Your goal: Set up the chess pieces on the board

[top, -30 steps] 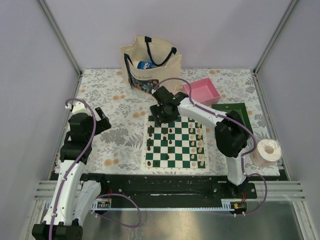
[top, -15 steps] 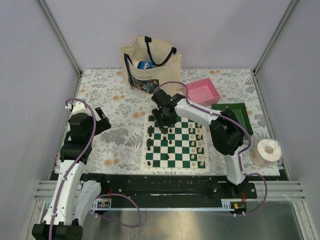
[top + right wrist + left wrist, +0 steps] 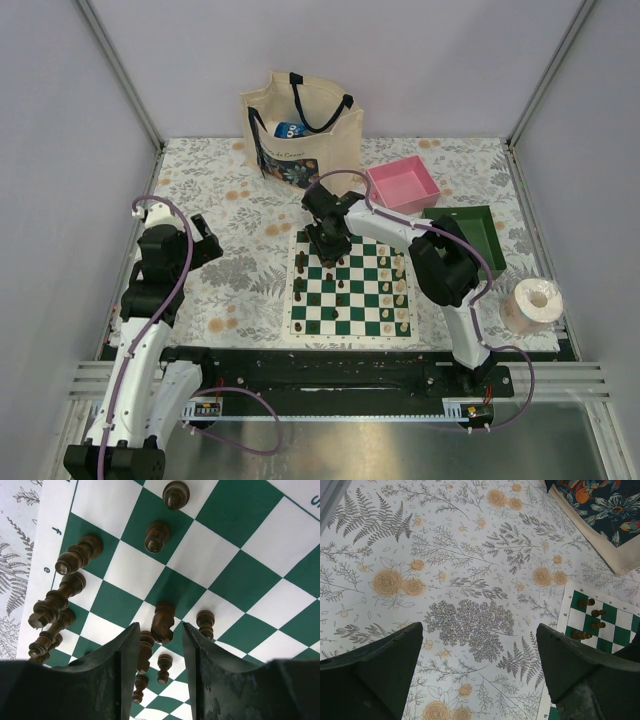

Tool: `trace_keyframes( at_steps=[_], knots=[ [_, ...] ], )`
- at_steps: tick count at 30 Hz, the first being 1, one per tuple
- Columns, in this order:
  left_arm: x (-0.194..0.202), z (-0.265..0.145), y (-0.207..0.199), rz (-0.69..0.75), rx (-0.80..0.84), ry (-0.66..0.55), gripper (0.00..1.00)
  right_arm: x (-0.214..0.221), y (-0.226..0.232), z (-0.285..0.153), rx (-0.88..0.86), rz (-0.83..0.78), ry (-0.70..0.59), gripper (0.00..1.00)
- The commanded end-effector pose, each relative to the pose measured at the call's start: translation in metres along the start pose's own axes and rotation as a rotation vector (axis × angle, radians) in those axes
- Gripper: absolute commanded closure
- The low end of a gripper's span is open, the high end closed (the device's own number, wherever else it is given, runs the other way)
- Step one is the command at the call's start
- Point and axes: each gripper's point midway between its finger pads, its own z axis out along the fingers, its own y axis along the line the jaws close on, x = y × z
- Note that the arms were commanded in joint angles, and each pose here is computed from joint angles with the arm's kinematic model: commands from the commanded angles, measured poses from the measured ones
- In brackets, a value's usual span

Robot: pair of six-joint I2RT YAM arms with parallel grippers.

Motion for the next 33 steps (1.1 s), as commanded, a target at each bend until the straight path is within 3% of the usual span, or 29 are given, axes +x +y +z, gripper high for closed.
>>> trace_keyframes(
  at_steps=[1,5,6,8,10,20,33],
  knots=[
    [-0.009,-0.001,-0.003,-0.016,0.007,-0.028,0.01,-0.009,0.009,-0.003,-0.021,-0.02,-0.02,0.53],
    [-0.009,0.0,-0.002,-0.015,0.005,-0.026,0.01,-0.01,0.008,-0.005,-0.016,-0.022,-0.026,0.62],
    [-0.009,0.0,-0.002,-0.017,0.003,-0.025,0.01,-0.011,0.008,-0.007,-0.015,-0.025,-0.03,0.7],
    [-0.009,0.0,-0.002,-0.015,0.004,-0.024,0.01,-0.015,0.007,-0.012,-0.011,-0.025,-0.047,0.72],
    [-0.008,0.001,-0.003,-0.014,0.008,-0.02,0.01,-0.02,0.01,-0.019,-0.019,-0.033,-0.064,0.82],
    [-0.007,0.004,-0.006,-0.014,0.017,-0.011,0.01,-0.066,0.031,-0.057,-0.08,-0.003,-0.186,0.81],
    [-0.009,0.006,-0.006,-0.01,0.015,-0.01,0.01,-0.089,0.045,-0.035,-0.072,-0.021,-0.138,0.81]
  ],
)
